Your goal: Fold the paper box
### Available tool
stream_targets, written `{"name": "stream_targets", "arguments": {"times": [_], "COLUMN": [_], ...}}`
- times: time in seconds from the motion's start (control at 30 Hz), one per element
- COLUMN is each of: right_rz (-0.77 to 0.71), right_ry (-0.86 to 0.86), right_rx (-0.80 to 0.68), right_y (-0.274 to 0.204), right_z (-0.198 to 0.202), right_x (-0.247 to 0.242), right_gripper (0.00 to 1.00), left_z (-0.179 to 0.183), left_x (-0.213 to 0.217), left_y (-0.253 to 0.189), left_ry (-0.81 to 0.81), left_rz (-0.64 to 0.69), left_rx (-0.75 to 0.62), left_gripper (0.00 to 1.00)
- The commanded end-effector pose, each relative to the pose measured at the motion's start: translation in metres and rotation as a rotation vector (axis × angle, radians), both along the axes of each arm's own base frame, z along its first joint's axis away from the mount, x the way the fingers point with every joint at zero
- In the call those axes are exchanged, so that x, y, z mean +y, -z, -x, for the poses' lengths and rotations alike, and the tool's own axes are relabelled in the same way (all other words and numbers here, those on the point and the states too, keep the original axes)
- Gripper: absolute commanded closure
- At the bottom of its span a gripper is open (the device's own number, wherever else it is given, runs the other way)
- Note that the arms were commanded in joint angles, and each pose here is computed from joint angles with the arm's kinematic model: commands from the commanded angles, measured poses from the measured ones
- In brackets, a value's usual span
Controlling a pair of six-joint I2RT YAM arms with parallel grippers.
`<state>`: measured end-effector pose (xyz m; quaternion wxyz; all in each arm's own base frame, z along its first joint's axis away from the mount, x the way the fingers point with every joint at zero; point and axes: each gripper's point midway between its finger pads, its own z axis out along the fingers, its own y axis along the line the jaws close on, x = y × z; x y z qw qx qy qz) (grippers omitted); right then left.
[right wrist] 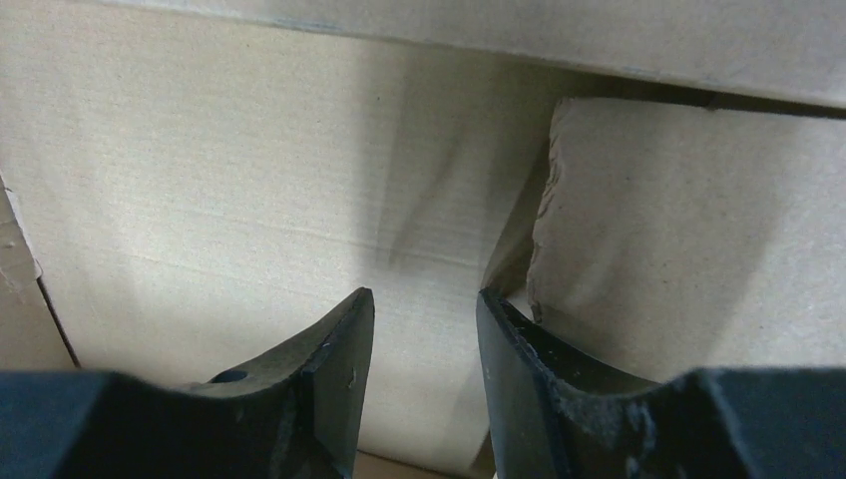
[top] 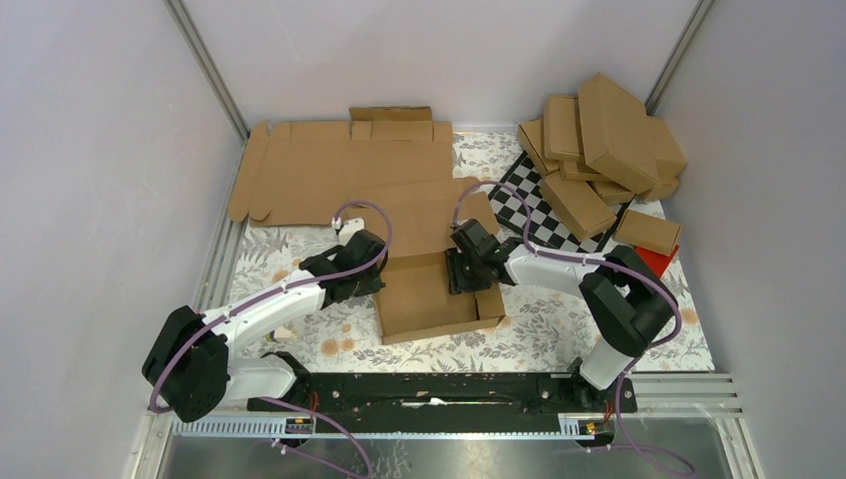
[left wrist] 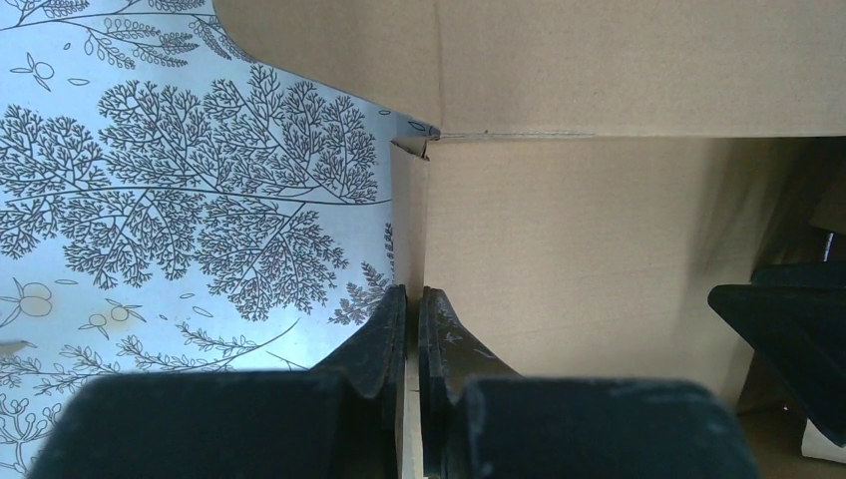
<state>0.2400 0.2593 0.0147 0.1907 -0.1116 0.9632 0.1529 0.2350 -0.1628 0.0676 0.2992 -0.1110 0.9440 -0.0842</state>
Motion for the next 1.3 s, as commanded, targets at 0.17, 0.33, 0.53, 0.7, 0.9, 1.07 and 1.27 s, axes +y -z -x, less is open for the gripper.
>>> {"name": "stream_targets", "arguments": {"times": [0.17, 0.33, 0.53, 0.7, 0.9, 1.07, 1.27], "right_rz": [0.311, 0.354, 0.133, -0.112, -0.172, -0.173, -0.250], "right_ry": [0.071, 0.081, 0.005, -0.065, -0.077, -0.078, -0.111], "right_rx": [0.033, 0.008, 0.013, 0.008, -0.033, -0.065, -0.098], "right_y": [0.025, 0.022, -0.003, -0.044, -0.070, -0.085, -0.112], "right_z": [0.009, 0.006, 0.007, 0.011, 0.012, 0.014, 0.020], "right_x": [-0.062, -0.070, -0.028, 0.014, 0.018, 0.012, 0.015], "right_gripper": [0.34, 0.20, 0.20, 0.19, 0.19, 0.19, 0.19], "left_z": [-0.013, -0.013, -0.013, -0.016, -0.016, -0.016, -0.016], "left_x": [-0.003, -0.001, -0.007, -0.011, -0.011, -0.011, -0.010], "left_y": [-0.016, -0.015, -0.014, -0.014, -0.013, -0.014, -0.015], "left_ry": [-0.031, -0.036, -0.024, -0.019, -0.017, -0.019, -0.018], "left_rz": [0.047, 0.042, 0.057, 0.059, 0.057, 0.058, 0.058], "left_rx": [-0.077, -0.076, -0.065, -0.061, -0.058, -0.060, -0.063], "left_gripper": [1.00, 1.00, 1.00, 1.00, 1.00, 1.00, 1.00]}}
